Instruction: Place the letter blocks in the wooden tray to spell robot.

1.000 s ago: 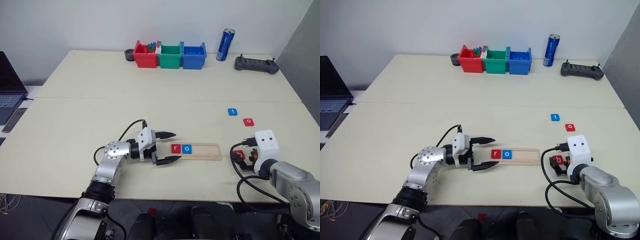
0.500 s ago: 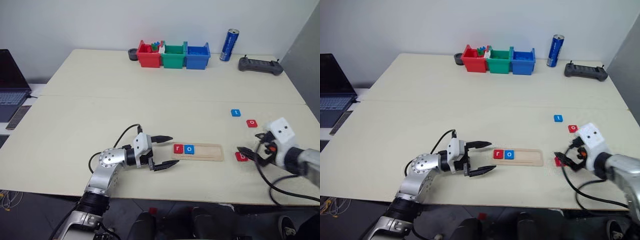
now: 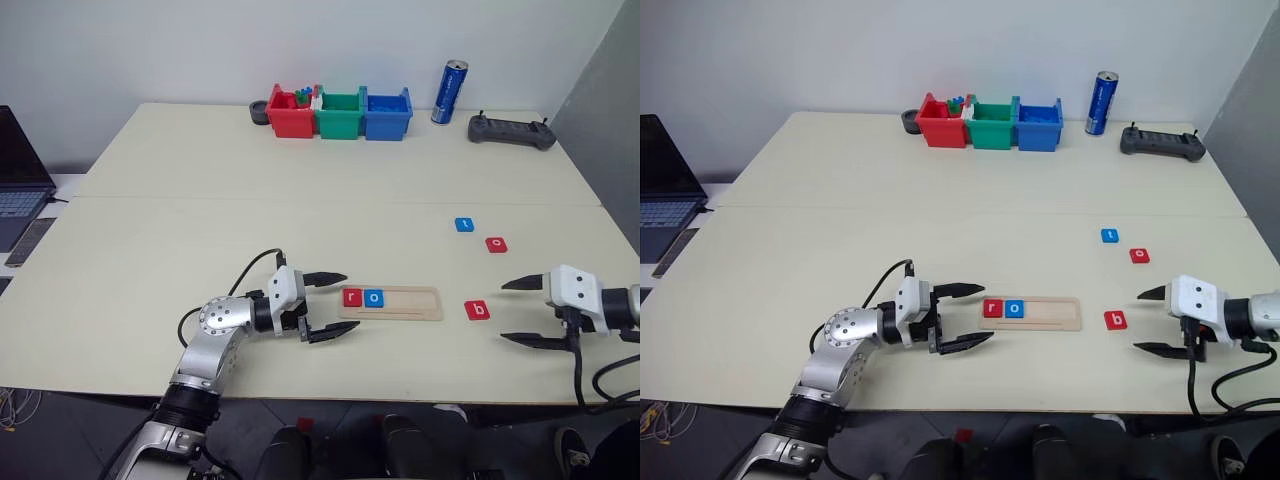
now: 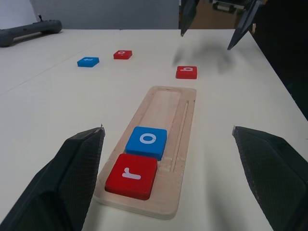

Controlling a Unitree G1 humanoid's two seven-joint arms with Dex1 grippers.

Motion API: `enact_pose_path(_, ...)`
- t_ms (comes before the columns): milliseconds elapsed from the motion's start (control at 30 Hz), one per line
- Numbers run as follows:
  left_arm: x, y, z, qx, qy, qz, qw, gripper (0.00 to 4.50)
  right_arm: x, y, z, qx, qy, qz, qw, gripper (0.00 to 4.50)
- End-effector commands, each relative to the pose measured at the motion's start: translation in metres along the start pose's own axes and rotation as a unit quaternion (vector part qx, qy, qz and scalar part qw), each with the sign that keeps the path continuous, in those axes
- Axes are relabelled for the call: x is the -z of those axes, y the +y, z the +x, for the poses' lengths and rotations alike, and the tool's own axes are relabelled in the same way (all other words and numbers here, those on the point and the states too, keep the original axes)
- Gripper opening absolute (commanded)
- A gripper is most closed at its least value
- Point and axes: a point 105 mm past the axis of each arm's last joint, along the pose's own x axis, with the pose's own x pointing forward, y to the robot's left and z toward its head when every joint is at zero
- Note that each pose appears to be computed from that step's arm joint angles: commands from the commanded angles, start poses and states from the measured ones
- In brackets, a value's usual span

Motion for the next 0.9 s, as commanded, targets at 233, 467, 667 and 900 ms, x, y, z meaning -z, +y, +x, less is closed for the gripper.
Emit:
enact_pose_path(233, -0.01, 0.002, 0.003, 0.002, -0.017, 0.012, 1.0, 4.5, 0.01, -0.007, 0.024, -0.028, -0.007, -0.006, 1.0, 4.48)
enact_pose_path(467, -0.012, 0.004, 0.001, 0.001, -0.015, 0.017, 1.0, 4.5, 0.011, -0.016, 0.035, -0.025, -0.015, 0.003, 1.0, 4.48)
enact_pose_path(667, -0.012, 0.004, -0.002, -0.003, -0.012, 0.017, 1.0, 4.5, 0.013, -0.016, 0.037, -0.029, -0.016, 0.01, 0.999, 3.18)
enact_pose_path(900, -0.012, 0.004, -0.003, -0.004, -0.01, 0.016, 1.0, 4.5, 0.006, -0.021, 0.035, -0.027, -0.023, 0.005, 0.999, 1.45)
